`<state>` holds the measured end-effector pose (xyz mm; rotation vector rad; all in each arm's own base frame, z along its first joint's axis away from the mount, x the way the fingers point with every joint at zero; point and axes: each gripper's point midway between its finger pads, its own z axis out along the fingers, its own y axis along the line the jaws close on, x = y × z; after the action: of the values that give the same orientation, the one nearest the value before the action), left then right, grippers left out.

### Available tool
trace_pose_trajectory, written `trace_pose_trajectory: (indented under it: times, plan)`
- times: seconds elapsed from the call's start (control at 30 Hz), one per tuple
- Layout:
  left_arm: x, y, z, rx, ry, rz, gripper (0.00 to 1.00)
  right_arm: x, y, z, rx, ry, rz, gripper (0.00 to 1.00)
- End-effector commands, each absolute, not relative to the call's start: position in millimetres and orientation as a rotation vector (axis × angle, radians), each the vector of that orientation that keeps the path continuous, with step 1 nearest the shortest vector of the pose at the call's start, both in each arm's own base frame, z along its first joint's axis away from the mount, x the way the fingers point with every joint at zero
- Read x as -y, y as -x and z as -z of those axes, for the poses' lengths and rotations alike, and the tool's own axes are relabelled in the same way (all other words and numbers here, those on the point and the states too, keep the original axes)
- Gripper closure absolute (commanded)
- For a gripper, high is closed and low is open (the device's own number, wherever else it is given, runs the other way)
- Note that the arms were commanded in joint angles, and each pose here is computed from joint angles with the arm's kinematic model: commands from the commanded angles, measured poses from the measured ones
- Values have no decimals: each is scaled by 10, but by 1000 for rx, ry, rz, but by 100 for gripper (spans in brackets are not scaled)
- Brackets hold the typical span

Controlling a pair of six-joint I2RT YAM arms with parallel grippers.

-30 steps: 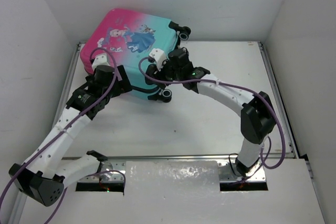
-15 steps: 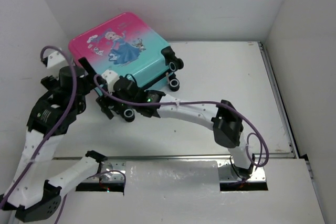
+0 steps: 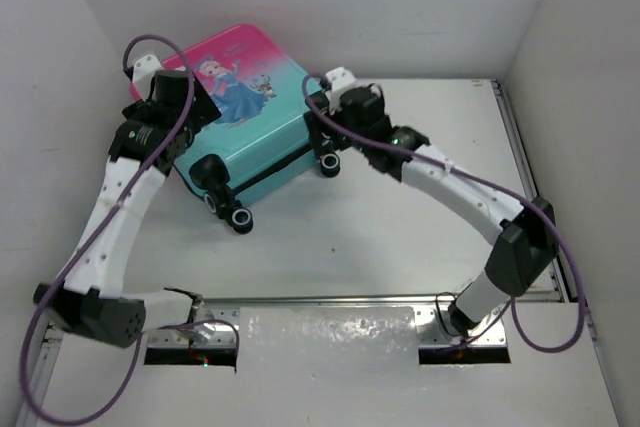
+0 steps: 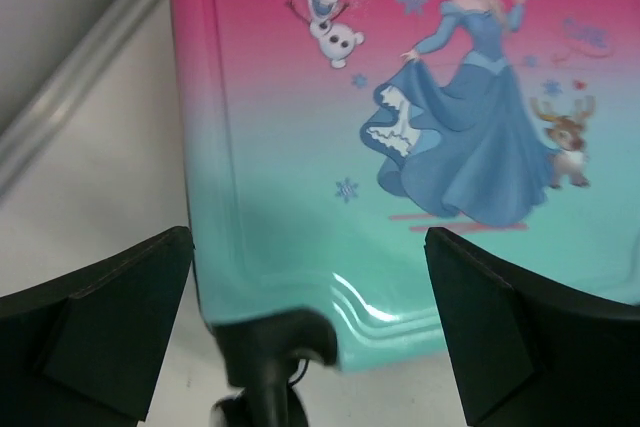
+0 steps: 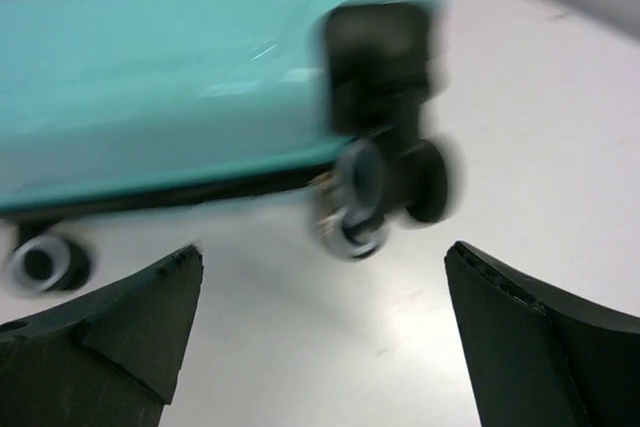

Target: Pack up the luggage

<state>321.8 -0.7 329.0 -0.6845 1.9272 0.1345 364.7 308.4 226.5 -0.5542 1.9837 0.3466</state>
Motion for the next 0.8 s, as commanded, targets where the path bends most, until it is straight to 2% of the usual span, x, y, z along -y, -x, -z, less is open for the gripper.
trace_pose_trajectory:
  times: [0.0, 0.07, 0.13, 0.17, 0.2, 0.23, 0.27, 0.47, 0.53, 0.57, 0.63, 0.67, 0.73, 0.77]
  plan:
    - [-1, -3616, -3305, -1913, 744, 71, 0, -2787, -4049, -2283, -2024, 635, -272, 1]
    - [-119, -3669, -3242, -1913, 789, 62, 0, -2590, -4333, -2325, -2024, 667, -277, 1]
    - [-300, -3696, -3111, -1928, 834, 54, 0, -2473, -4509, -2064, -2104, 716, -279, 1]
    - [-508, -3680, -3070, -1914, 886, 32, 0, -2525, -4634, -2241, -2078, 715, -317, 2]
    - [-590, -3673, -3040, -1908, 907, 32, 0, -2608, -4696, -1979, -2125, 768, -367, 3]
    - [-629, -3653, -2936, -1930, 920, 36, 0, -2605, -4764, -2041, -2108, 805, -383, 4]
    - [-768, -3606, -2902, -1918, 957, 17, 0, -2647, -4792, -1893, -2129, 824, -413, 6]
    - [-1125, -3413, -2728, -1865, 1084, -49, 0, -2906, -4908, -1849, -2040, 916, -528, 17]
    - [-1169, -3378, -2585, -1876, 1119, -59, 0, -2961, -4954, -1748, -2052, 925, -557, 30]
    - [-1189, -3388, -2467, -1884, 1136, -62, 0, -2986, -4987, -1769, -2042, 919, -557, 45]
    - [-1141, -3442, -2323, -1917, 1140, -26, 0, -3001, -5020, -1725, -2037, 902, -560, 65]
    - [-1098, -3505, -2152, -1962, 1140, 8, 0, -3011, -5042, -1762, -2022, 881, -557, 100]
    - [-1040, -3572, -1984, -2007, 1145, 49, 0, -2952, -4946, -1589, -2054, 851, -536, 100]
    - [-1022, -3655, -1857, -2033, 1145, 70, 0, -2893, -4880, -1785, -2021, 824, -501, 100]
